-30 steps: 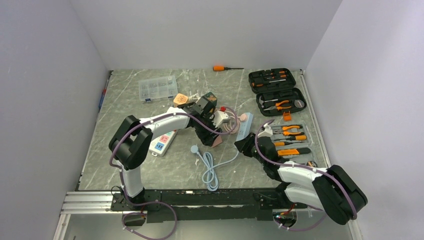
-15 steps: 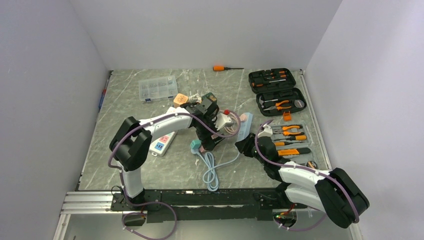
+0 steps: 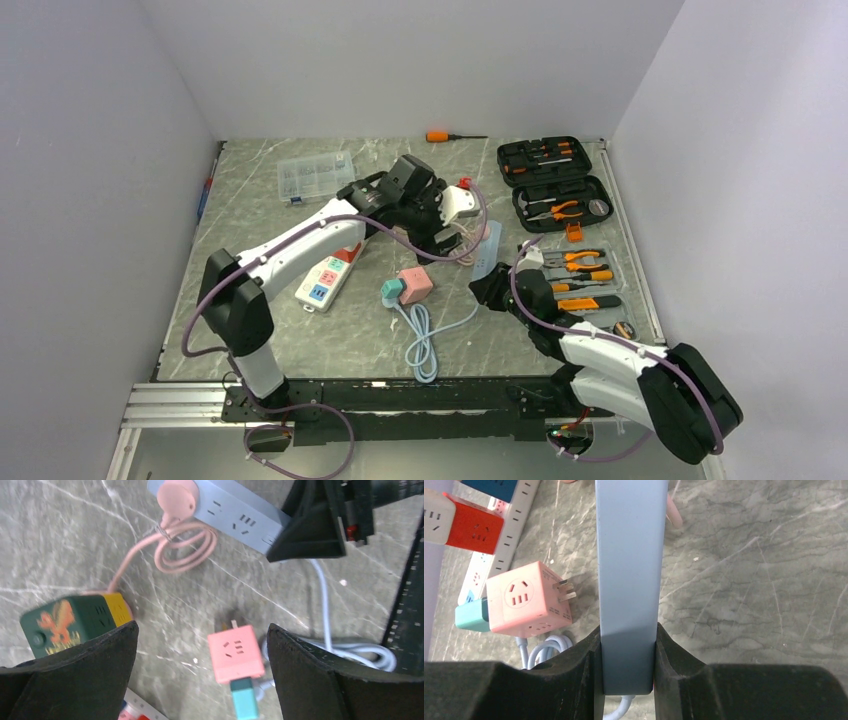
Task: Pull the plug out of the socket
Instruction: Remove the plug from the socket.
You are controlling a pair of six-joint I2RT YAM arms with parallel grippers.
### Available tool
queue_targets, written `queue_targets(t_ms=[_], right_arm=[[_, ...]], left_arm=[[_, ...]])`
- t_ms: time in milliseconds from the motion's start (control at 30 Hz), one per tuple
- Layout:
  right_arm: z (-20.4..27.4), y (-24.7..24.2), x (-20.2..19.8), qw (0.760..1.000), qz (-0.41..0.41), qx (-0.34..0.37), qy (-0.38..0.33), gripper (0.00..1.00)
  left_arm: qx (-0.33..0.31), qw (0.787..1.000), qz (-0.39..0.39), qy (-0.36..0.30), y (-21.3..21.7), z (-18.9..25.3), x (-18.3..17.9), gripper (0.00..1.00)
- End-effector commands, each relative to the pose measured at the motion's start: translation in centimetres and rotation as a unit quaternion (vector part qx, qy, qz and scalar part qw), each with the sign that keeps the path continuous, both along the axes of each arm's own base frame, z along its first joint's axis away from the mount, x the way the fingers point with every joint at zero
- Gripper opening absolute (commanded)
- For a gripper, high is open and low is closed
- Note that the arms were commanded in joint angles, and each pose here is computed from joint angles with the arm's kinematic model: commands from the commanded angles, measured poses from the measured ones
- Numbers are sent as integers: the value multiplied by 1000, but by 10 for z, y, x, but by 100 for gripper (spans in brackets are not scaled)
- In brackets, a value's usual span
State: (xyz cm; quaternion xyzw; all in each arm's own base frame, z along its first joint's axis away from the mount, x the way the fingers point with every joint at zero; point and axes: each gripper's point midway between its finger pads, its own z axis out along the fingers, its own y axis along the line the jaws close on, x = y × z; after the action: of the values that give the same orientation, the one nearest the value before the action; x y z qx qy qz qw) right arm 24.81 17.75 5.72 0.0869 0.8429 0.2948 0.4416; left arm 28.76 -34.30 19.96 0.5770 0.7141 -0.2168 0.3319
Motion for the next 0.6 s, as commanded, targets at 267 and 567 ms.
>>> queue_targets(t_ms=[267,567], right_arm=[[69,23,11,993,51,38,-99,0],[80,41,4,987,108,54,-108,0]], left_arm=[[6,988,-108,-114,-54,-37,62,99],[-14,973,-157,-169,-64,-38,77,99]])
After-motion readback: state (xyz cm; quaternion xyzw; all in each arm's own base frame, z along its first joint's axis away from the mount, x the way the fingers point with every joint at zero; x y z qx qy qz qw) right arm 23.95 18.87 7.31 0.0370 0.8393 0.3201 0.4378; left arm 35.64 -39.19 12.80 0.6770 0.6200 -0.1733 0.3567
